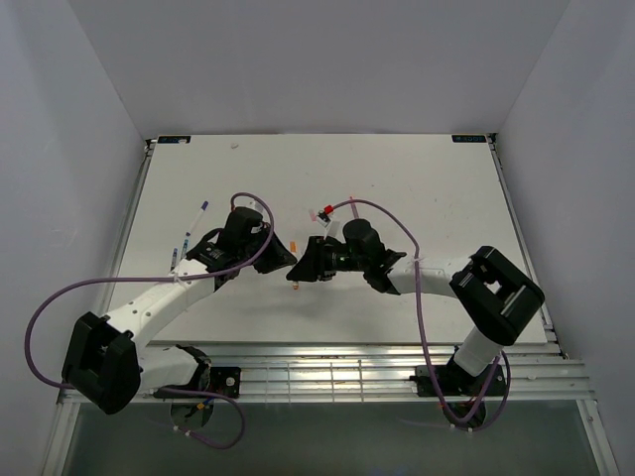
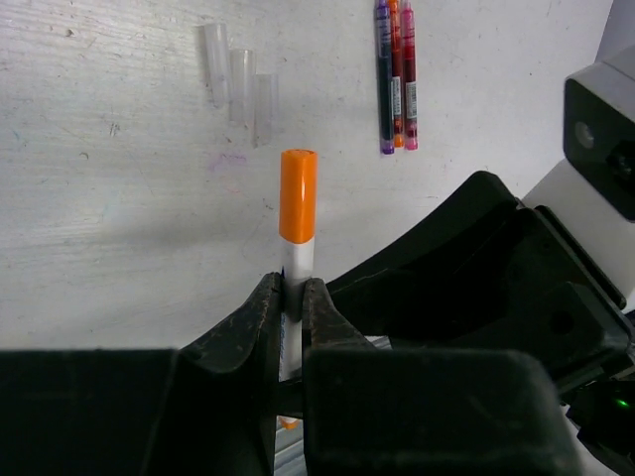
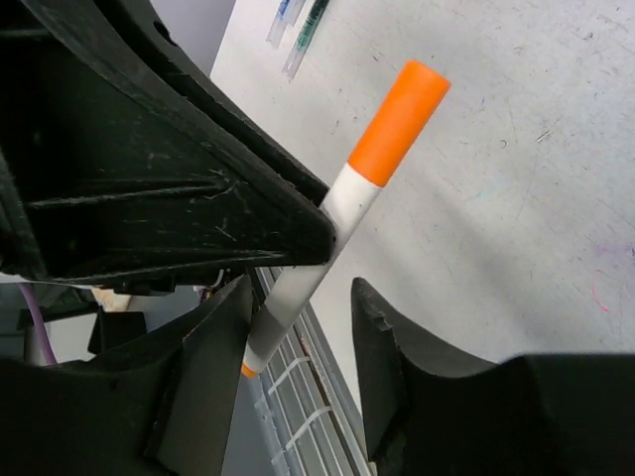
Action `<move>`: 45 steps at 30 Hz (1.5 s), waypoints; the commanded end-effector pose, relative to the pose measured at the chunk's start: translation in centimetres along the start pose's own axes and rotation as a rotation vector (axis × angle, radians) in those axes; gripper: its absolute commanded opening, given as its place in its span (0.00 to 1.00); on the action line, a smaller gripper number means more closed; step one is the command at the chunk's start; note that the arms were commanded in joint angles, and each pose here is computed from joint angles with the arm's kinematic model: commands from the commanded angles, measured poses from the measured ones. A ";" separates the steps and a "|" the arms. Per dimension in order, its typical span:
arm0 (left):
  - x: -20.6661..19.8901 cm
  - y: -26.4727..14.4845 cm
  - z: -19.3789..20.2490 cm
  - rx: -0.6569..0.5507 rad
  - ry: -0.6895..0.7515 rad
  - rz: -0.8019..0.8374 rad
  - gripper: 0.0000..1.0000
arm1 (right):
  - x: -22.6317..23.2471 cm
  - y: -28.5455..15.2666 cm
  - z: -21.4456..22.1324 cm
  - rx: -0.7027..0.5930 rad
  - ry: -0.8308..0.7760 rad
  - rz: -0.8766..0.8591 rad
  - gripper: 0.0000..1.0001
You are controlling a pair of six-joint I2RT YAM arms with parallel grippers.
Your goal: Open the pen caps
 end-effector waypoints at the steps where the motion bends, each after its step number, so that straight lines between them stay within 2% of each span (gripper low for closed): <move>1: -1.4 -1.1 0.1 -0.006 -0.003 0.073 0.00 | 2.0 0.7 -1.9 -0.055 -0.034 -0.083 0.40; 2: -1.6 -1.3 0.1 -0.005 -0.005 0.081 0.00 | 1.8 0.8 -1.7 -0.051 -0.032 -0.082 0.27; 3: -1.6 -1.3 0.2 -0.002 -0.003 0.085 0.00 | 1.7 0.8 -1.8 -0.051 -0.030 -0.077 0.09; 5: -1.6 -1.4 0.2 -0.002 0.007 0.092 0.00 | 1.5 0.7 -1.5 -0.050 -0.031 -0.062 0.08; 6: -1.4 -1.4 0.2 -0.004 0.013 0.086 0.07 | 1.4 0.5 -1.4 -0.048 -0.027 -0.057 0.08; 9: -0.9 -1.3 -0.3 -0.035 0.020 0.052 0.50 | 1.5 0.0 -0.6 -0.026 -0.023 -0.052 0.08; 13: -0.9 -1.0 -0.9 -0.060 0.036 0.029 0.58 | 2.1 -0.7 0.6 0.001 -0.021 -0.070 0.08; 19: -0.9 -0.2 -1.4 -0.070 0.042 -0.002 0.60 | 2.9 -1.4 2.2 0.024 -0.034 -0.075 0.08; 22: -0.6 0.1 -1.4 -0.068 0.044 -0.015 0.58 | 3.2 -1.7 2.6 0.029 -0.044 -0.077 0.08; 26: -0.5 0.4 -1.2 -0.057 0.042 -0.015 0.45 | 3.1 -1.6 2.9 0.038 -0.048 -0.074 0.08; 27: -0.6 0.3 -1.2 -0.056 0.043 -0.013 0.35 | 3.1 -1.6 3.0 0.036 -0.051 -0.071 0.08; 29: -0.7 0.2 -1.2 -0.056 0.045 -0.008 0.25 | 2.8 -1.6 3.0 0.041 -0.054 -0.053 0.08; 30: -0.7 0.1 -1.2 -0.056 0.047 -0.005 0.14 | 2.6 -1.5 3.1 0.041 -0.055 -0.036 0.08; 32: -0.8 0.0 -1.2 -0.055 0.048 0.000 0.02 | 2.4 -1.4 2.6 0.036 -0.072 -0.021 0.08; 39: -0.9 0.1 -1.3 -0.056 0.044 -0.004 0.00 | 1.2 -0.8 2.1 0.065 -0.157 0.131 0.08; 40: -0.9 0.3 -1.4 -0.057 0.044 -0.012 0.00 | 0.9 -0.9 3.1 0.112 -0.160 0.172 0.08; 45: -1.1 0.9 -2.6 -0.091 0.042 -0.073 0.00 | 0.6 -0.9 4.2 0.165 -0.250 0.321 0.08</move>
Point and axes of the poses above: each gripper's point midway between its finger pads, its own y axis out along the fingers, its own x axis along the line the jaws close on, z = x × y, the point moved 3 cm from there along -y, back along the fingers, and after that the axes turned 10 degrees about -y, right-handed, at the moved point
